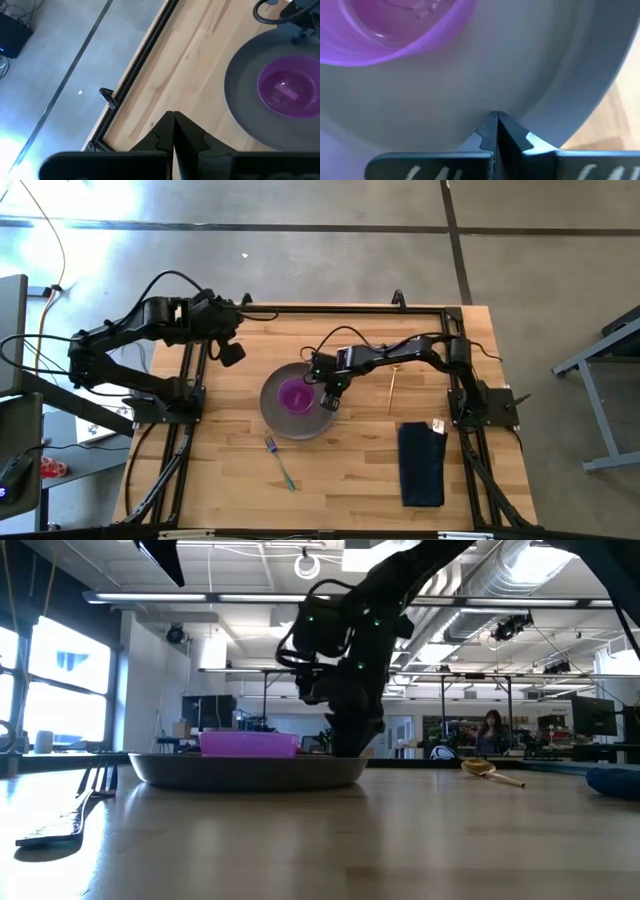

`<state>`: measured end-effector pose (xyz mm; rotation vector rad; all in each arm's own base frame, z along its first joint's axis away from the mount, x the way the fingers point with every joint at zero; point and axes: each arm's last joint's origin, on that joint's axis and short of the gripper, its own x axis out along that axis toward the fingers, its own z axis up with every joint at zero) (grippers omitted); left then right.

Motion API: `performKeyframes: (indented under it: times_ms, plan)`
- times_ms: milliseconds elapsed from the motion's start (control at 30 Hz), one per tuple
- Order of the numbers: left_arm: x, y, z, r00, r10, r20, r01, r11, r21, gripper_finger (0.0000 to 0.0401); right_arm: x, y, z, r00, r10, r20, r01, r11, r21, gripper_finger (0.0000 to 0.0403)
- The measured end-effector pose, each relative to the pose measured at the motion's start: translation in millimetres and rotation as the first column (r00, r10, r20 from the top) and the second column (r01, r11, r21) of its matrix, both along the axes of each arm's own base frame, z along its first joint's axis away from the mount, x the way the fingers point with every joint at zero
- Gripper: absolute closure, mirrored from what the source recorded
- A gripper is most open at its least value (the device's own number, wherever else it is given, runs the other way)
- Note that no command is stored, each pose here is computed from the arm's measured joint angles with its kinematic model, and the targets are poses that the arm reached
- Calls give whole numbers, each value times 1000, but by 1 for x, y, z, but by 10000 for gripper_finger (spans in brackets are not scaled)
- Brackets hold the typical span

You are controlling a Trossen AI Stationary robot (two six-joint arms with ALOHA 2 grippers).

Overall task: Set table place
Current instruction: Move the gray plate to the center of the table, then put the fork to the left of the gray plate

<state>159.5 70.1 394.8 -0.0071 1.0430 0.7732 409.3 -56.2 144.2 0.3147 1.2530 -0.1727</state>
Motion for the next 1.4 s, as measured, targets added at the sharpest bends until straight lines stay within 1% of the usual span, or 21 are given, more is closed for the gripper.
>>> performKeyframes:
  times_ms: [133, 233, 400, 533, 733, 900, 967, 1100, 1167, 1267, 1400]
  plan:
    - [0, 0, 0, 1000, 0, -1, 0, 1000, 0, 401, -2, -3, 0, 1000, 6, -22, -7, 1000, -29, 403]
    - [0, 0, 0, 1000, -1, -2, 1, 1000, 0, 401, -7, -10, 0, 998, 5, -61, -7, 999, -41, 403]
    - [0, 0, 0, 1000, -3, -4, 3, 1000, 0, 401, -17, -19, 0, 989, 14, -146, -27, 996, -87, 403]
    - [0, 0, 0, 1000, -3, -4, 3, 1000, 0, 401, -22, -26, 0, 982, 24, -185, -42, 995, -93, 403]
    - [0, 0, 0, 1000, -6, -8, 6, 1000, 1, 401, -32, -36, -1, 960, 30, -279, -68, 990, -127, 403]
    - [0, 0, 0, 1000, -9, -10, 9, 1000, 2, 401, -35, -39, 3, 960, 31, -277, -65, 992, -112, 403]
    - [0, 0, 0, 1000, -6, -7, 6, 1000, 1, 401, -38, -37, 15, 966, 25, -257, -55, 992, -113, 403]
    - [1, 0, -2, 1000, 11, 4, -11, 1000, -10, 401, -51, -34, 67, 991, -30, -128, 13, 991, -132, 403]
    - [5, -5, -10, 1000, 11, -3, -11, 1000, -29, 401, -61, -33, 91, 996, -53, -70, 43, 988, -148, 403]
    - [13, -13, -29, 1000, 2, -13, -3, 996, -86, 401, -80, -32, 132, 995, -90, 53, 97, 981, -168, 403]
    - [28, -32, -67, 998, -56, 11, 57, 977, -208, 401, -105, -33, 170, 975, -136, 173, 167, 970, -177, 403]
